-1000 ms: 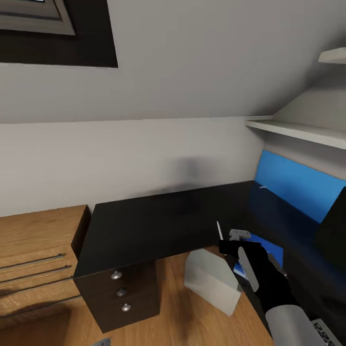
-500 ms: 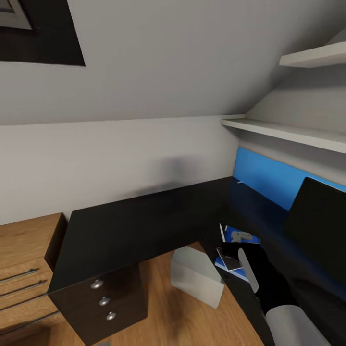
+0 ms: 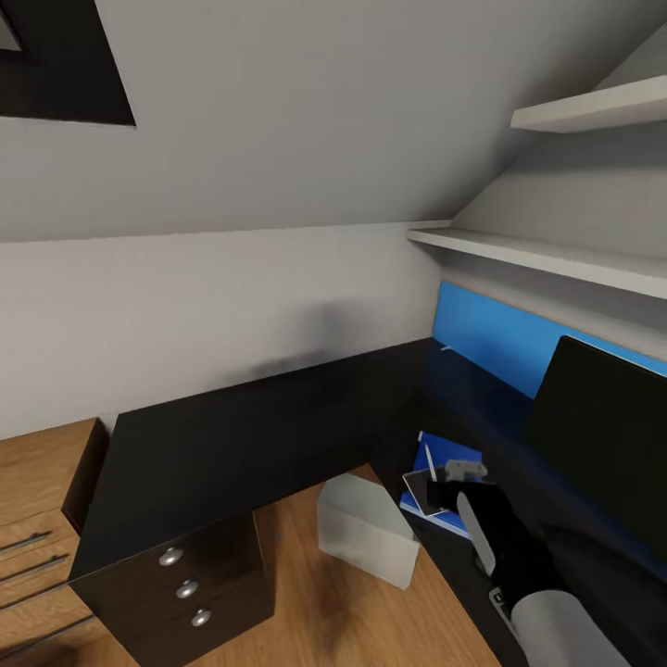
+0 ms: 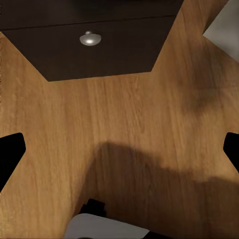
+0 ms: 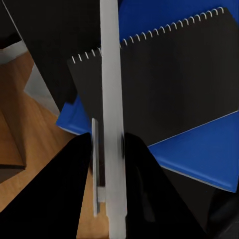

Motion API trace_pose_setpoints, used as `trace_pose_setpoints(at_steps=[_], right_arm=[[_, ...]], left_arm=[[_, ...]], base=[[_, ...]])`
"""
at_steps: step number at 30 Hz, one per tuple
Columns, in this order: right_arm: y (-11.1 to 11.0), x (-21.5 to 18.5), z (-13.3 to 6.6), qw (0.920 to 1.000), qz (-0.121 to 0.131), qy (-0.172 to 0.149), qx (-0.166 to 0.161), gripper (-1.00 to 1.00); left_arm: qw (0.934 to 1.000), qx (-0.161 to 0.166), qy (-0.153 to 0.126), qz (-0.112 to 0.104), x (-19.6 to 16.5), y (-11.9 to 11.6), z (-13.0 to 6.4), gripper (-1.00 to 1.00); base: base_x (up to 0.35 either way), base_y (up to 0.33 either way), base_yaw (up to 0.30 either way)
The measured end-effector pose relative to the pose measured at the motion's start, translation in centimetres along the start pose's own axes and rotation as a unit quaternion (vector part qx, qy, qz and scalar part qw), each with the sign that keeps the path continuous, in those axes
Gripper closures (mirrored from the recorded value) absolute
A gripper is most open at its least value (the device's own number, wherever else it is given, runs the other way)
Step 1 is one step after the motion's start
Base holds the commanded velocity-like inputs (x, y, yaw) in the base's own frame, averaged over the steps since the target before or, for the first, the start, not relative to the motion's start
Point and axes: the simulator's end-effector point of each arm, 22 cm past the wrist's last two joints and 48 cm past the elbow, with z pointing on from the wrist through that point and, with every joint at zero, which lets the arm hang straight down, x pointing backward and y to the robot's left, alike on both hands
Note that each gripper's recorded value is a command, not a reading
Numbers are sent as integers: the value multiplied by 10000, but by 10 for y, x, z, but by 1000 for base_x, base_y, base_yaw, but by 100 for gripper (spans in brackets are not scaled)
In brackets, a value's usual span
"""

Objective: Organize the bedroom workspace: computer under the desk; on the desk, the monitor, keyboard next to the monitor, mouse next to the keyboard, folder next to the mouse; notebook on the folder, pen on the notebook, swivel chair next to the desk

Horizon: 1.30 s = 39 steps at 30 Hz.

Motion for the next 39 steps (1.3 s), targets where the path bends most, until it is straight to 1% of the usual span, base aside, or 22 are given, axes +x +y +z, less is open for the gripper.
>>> trace_pose_setpoints(at_steps=[4,16,18,21,24,39], right_arm=[[-3,3,6,10000,0,-89,39,100],[-7,1,7,9998,28,-171,94,100],[-11,1,7,9997,33,-171,179,100],[-23,1,6,9989,43,-177,436,100],[-27,1,5,9984,48,-176,538,100],[-30,-2,6,9979,53,-239,593,100]], left_arm=[[10000,-24,0,-17,0,2,0,-100],[10000,4,3,-9,0,1,0,-100],[10000,10,6,-8,1,0,0,-100],[10000,14,16,0,2,0,0,-100],[10000,16,21,4,2,0,0,-100],[10000,19,34,14,3,-1,0,-100]], base=[[0,0,0],[2,0,0],[98,-11,0],[226,-82,0],[172,-71,0],[53,-6,0]])
